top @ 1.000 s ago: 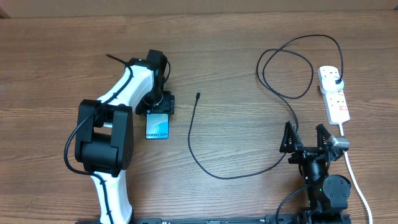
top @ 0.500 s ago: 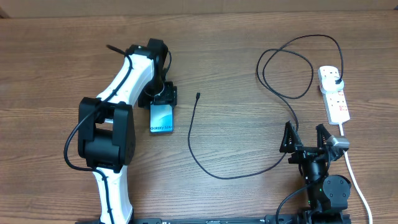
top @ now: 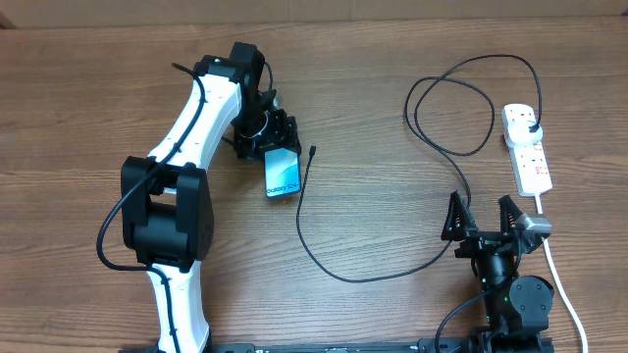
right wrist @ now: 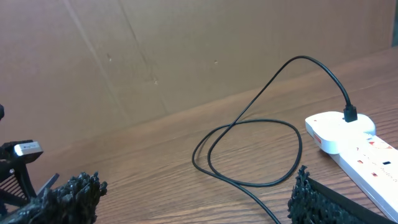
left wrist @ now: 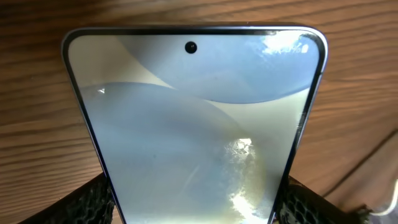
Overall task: Plug charger to phone and switch on socket
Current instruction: 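Lift the phone upright with the left gripper, bottom edge toward cable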
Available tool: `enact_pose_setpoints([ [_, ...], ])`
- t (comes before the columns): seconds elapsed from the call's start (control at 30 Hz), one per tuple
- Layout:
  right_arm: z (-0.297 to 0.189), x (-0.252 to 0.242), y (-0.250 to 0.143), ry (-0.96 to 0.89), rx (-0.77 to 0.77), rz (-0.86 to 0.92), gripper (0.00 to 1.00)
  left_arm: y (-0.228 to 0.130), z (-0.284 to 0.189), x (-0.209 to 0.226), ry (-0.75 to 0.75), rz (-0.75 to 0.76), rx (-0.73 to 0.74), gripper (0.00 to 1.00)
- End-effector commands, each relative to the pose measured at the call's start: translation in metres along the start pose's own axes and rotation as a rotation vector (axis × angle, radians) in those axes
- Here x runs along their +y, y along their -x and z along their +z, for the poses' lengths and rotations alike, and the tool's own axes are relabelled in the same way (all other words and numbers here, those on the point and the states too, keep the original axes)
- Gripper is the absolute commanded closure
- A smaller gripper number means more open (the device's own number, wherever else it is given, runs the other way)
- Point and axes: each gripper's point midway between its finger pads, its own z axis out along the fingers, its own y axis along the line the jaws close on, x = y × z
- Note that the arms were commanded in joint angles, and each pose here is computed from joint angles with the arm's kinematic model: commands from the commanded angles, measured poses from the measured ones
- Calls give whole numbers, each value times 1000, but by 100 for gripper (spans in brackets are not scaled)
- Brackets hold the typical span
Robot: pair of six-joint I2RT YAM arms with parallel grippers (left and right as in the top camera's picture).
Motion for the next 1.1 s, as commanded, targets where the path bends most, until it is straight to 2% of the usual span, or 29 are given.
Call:
enact_pose_setpoints([
  [0.0, 0, 0, -1, 5, -6, 3, 0, 5, -6, -15, -82, -9, -4, 25],
  [0.2, 0, 0, -1, 5, -6, 3, 0, 4, -6, -17, -93, -8, 0, 26],
  [0.3, 0, 0, -1, 5, -6, 3, 0, 3, -6, -19, -107, -8, 4, 22],
  [0.43, 0, 0, -1, 5, -6, 3, 0, -1, -9, -35, -200, -7, 30, 22],
  [0.6, 0, 0, -1, 5, -6, 3, 0, -4, -11, -44, -253, -7, 45, 30],
  [0.67, 0, 0, -1, 5, -6, 3, 0, -4, -11, -44, -253, -11, 45, 36],
  [1.07, 0, 0, -1, 5, -6, 3, 0, -3, -11, -44, -246, -272, 75, 41],
])
